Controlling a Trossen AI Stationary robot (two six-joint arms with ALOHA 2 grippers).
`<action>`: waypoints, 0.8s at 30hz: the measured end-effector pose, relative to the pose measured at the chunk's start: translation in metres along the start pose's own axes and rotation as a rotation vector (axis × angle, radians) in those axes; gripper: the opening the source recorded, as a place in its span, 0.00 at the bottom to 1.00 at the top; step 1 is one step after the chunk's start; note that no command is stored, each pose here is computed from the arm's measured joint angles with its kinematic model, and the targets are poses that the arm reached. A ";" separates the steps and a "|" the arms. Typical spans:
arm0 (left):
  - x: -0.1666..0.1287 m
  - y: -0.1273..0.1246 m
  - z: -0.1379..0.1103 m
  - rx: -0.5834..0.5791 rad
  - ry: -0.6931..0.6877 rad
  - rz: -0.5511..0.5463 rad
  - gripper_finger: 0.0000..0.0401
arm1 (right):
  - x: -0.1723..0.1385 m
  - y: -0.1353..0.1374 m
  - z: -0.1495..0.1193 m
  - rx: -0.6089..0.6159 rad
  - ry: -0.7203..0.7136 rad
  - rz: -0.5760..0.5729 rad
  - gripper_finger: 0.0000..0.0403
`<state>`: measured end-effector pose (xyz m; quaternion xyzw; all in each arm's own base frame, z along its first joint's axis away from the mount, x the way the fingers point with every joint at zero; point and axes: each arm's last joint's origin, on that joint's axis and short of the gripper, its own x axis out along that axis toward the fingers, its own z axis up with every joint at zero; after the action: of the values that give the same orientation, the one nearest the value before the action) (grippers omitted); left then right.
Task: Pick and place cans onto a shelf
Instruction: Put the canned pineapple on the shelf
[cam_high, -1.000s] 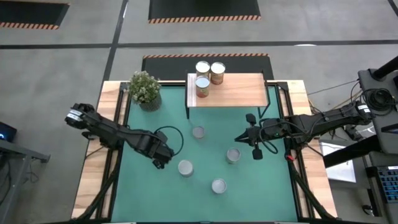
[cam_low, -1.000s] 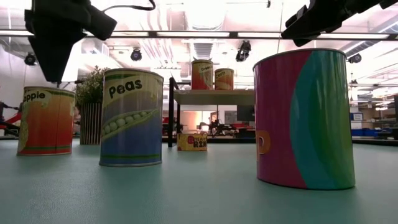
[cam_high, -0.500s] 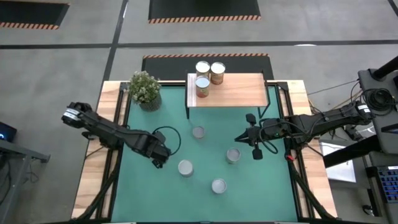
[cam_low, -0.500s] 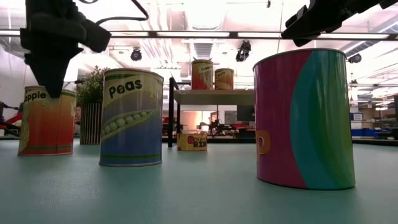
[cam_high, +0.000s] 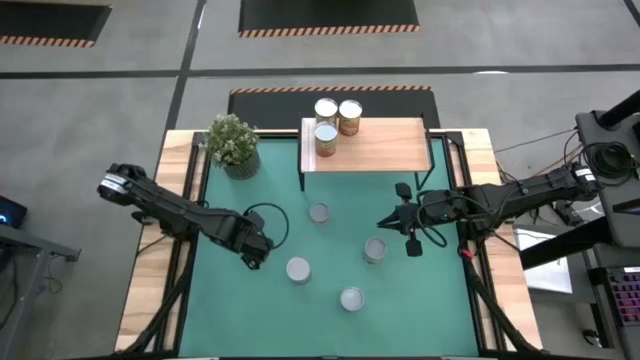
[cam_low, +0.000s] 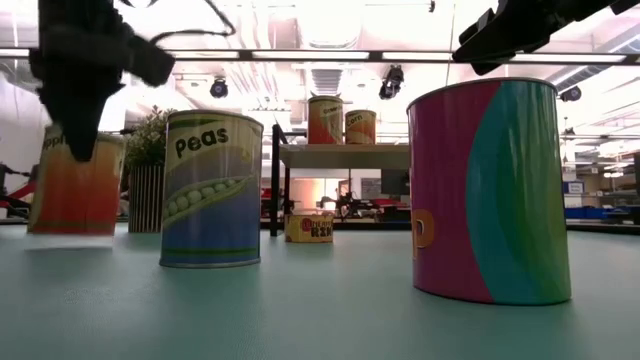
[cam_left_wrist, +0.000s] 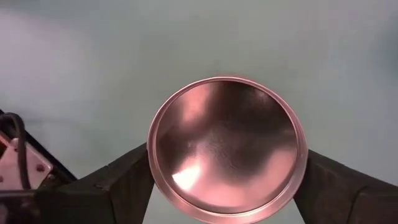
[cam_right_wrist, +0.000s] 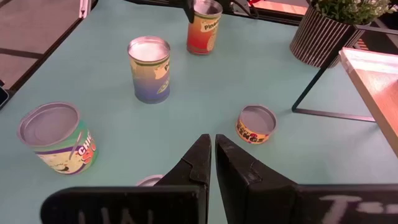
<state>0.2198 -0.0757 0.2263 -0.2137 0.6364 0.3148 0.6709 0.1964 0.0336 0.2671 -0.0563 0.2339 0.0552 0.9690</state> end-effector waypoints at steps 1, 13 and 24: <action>-0.007 -0.001 0.001 0.006 -0.003 -0.008 0.73 | 0.000 0.000 0.000 0.000 0.000 0.000 0.03; -0.114 -0.016 0.056 0.073 -0.349 -0.191 0.75 | 0.000 0.000 0.000 -0.011 0.003 0.000 0.03; -0.183 -0.014 0.155 0.234 -0.675 -0.173 0.75 | -0.015 -0.001 0.005 -0.069 -0.021 0.000 0.03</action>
<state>0.3425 -0.0070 0.4204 -0.0727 0.3905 0.2346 0.8872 0.1853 0.0317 0.2785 -0.0890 0.2217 0.0640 0.9689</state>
